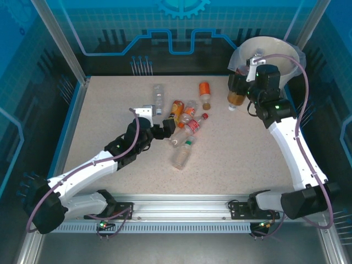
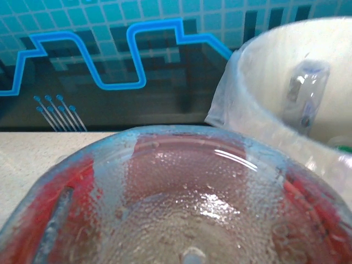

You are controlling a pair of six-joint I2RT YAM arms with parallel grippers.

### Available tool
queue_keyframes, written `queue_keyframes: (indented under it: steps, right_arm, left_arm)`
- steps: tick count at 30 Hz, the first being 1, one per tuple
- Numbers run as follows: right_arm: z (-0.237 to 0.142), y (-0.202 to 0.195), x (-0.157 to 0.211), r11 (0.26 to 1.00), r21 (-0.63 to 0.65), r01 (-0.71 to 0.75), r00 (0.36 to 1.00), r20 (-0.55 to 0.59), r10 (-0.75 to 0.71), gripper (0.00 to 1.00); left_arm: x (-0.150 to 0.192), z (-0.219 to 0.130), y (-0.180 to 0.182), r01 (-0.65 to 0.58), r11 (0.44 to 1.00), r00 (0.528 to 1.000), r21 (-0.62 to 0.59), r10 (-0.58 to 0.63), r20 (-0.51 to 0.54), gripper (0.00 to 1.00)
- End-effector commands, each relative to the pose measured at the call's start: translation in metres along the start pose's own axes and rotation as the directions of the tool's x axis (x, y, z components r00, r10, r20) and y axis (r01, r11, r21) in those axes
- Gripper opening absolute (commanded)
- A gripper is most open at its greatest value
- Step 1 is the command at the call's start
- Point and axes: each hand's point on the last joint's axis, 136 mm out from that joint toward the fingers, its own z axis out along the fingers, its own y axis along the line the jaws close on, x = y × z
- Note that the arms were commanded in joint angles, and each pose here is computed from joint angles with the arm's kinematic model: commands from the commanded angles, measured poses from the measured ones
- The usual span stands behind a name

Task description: Put the plastic bottles in the bin

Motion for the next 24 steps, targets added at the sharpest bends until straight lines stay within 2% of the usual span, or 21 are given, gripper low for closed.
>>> queue_keyframes:
  steps: [1, 7, 15, 19, 22, 24]
  right_arm:
    - [-0.004, -0.011, -0.036, 0.996, 0.061, 0.067, 0.995, 0.068, -0.071, 0.50]
    - [0.006, -0.031, -0.093, 0.989, 0.130, 0.067, 0.983, 0.161, -0.087, 0.49]
    - [0.049, -0.102, -0.148, 0.939, 0.345, 0.010, 0.973, 0.215, -0.089, 0.49]
    - [0.065, -0.138, -0.156, 0.865, 0.499, -0.048, 0.975, 0.211, -0.067, 0.53]
    - [0.080, -0.142, -0.150, 0.863, 0.484, -0.144, 0.972, 0.234, 0.030, 0.53]
    - [0.088, -0.145, -0.151, 0.834, 0.534, -0.139, 0.966, 0.260, -0.005, 0.53]
  left_arm:
    - [0.002, -0.004, 0.013, 0.025, 0.999, 1.000, -0.048, -0.025, 0.002, 0.99]
    - [0.005, -0.004, 0.020, 0.016, 0.997, 1.000, -0.081, -0.017, -0.008, 0.99]
    - [0.003, 0.000, 0.024, 0.023, 0.994, 1.000, -0.103, -0.023, 0.001, 0.99]
    - [0.006, 0.001, 0.026, 0.024, 0.994, 1.000, -0.106, -0.025, -0.008, 0.99]
    - [0.010, 0.004, 0.030, 0.032, 0.993, 0.999, -0.117, -0.033, -0.011, 0.99]
    - [0.011, 0.007, 0.030, 0.044, 0.992, 0.999, -0.118, -0.046, -0.014, 0.99]
